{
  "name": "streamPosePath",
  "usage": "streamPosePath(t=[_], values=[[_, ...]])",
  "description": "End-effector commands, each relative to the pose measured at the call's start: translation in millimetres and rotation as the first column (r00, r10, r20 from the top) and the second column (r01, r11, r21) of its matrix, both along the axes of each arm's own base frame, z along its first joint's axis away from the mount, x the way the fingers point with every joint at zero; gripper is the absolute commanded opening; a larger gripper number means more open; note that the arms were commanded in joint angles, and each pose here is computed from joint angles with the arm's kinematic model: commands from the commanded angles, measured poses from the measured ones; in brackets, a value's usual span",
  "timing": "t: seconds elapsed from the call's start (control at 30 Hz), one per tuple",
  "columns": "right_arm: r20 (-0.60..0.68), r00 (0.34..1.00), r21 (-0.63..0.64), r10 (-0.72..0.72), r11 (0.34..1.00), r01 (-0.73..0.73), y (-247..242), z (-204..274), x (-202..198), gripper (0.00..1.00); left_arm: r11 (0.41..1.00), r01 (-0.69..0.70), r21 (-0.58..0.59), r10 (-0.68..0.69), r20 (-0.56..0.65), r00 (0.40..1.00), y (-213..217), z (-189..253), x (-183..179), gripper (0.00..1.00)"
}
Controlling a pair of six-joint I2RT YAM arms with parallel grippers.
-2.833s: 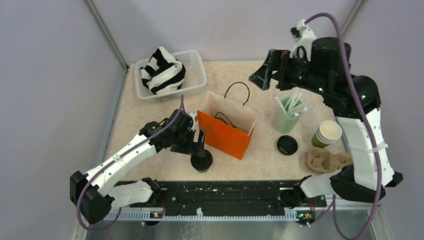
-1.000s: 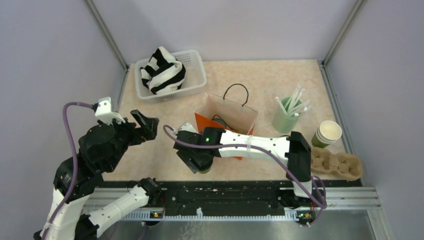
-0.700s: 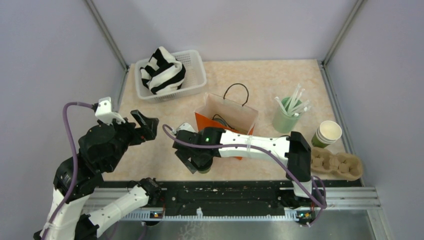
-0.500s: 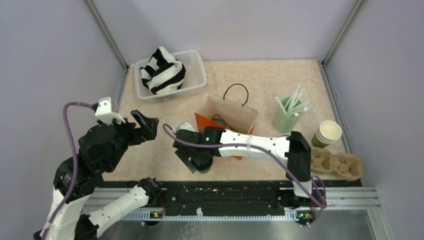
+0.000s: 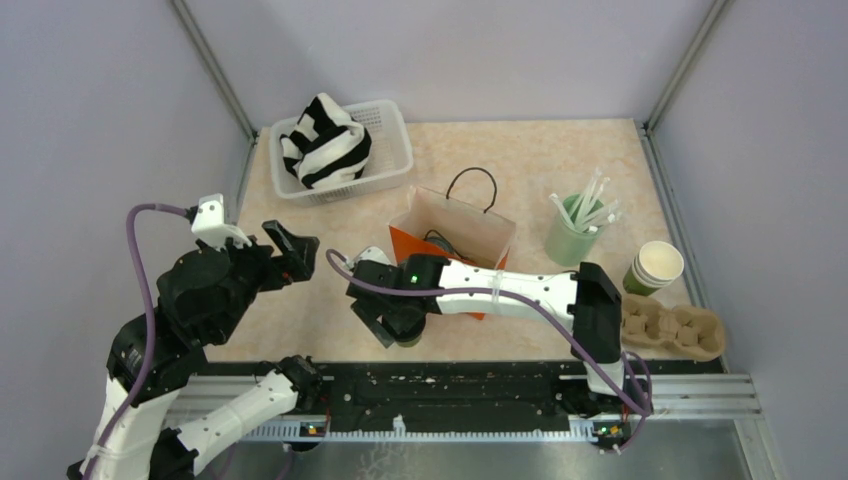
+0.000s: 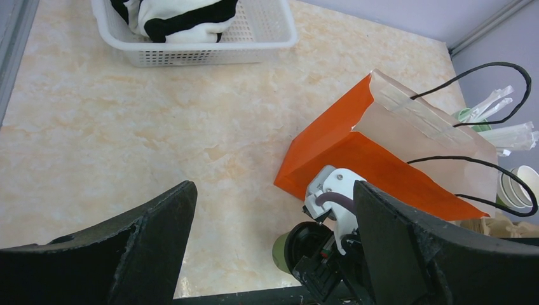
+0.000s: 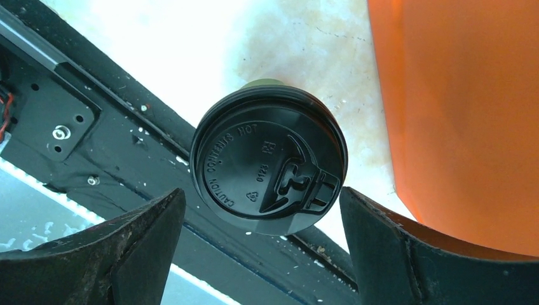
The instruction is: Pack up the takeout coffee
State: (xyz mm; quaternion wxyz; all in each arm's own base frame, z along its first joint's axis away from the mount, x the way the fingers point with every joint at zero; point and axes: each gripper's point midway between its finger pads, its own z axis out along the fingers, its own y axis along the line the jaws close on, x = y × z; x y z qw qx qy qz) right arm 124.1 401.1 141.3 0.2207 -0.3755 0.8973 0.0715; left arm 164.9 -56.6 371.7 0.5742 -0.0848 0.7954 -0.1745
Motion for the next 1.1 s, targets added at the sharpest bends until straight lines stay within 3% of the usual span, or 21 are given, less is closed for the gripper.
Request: streamPosePath(t=[0.0,0.7,0.93,1.07], values=[[0.006,1.0,0.001,-0.013,1.0,0.013,1,-5,6,0.91,1.0,0.005,-0.026,-0.004,0.022,1.0,-5,9,5,0.98],[0.001,1.0,-0.006,0.005,1.0,-0.005,0,-13,8,0.85,0.999,0.012,-0.035,-0.012,0.018,1.0,-9,9,6,0.98],[0.005,1.0,-0.003,0.015,1.0,-0.015,1,-9,8,0.72,0.999,0.014,-0.043,-0.013,0.018,1.0,-10,10,5,0.99],[0.066,0.997,0.068,0.029,0.997,-0.034,1,31,10,0.67,0.999,0.02,-0.044,-0.019,0.021,1.0,-11,13,6,0.99]])
